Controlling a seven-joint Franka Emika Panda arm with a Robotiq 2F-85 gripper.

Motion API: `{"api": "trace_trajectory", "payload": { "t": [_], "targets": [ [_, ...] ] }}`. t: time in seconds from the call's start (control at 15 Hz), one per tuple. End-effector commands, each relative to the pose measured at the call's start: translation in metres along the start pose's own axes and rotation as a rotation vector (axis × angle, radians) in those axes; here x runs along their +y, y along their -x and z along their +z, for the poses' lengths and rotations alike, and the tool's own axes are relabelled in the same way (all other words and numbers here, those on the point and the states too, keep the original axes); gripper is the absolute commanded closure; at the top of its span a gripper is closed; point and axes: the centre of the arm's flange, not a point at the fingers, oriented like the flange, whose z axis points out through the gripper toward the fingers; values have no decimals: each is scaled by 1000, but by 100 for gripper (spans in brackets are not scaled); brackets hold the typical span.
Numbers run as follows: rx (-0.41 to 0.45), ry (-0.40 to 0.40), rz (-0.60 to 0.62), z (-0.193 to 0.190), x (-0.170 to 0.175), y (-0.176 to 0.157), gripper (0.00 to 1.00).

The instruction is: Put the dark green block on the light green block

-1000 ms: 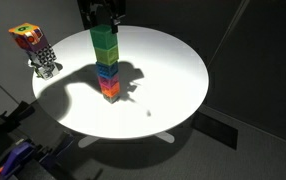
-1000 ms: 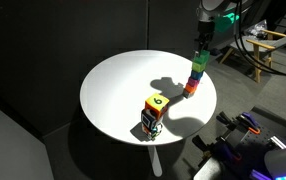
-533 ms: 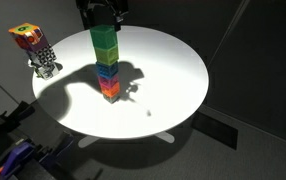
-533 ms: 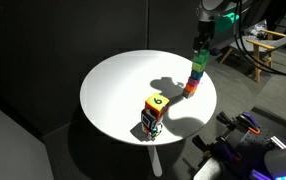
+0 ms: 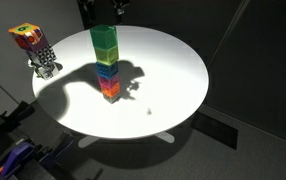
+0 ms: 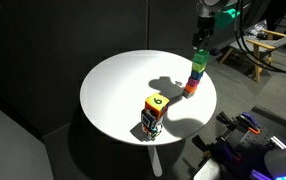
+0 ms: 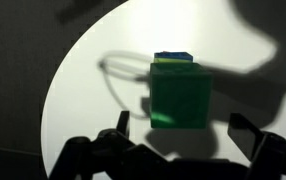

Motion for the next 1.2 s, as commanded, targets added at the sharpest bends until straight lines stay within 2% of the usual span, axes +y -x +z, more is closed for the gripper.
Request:
{"api": "trace_trajectory", "payload": {
  "t": [0.0,0.6,1.13],
  "targets": [
    [29,-2,5,-21,-4,4,0],
    [119,-4,-1,-66,-21,23,0],
    [125,20,1,-93,-44,69,0]
  ]
}}
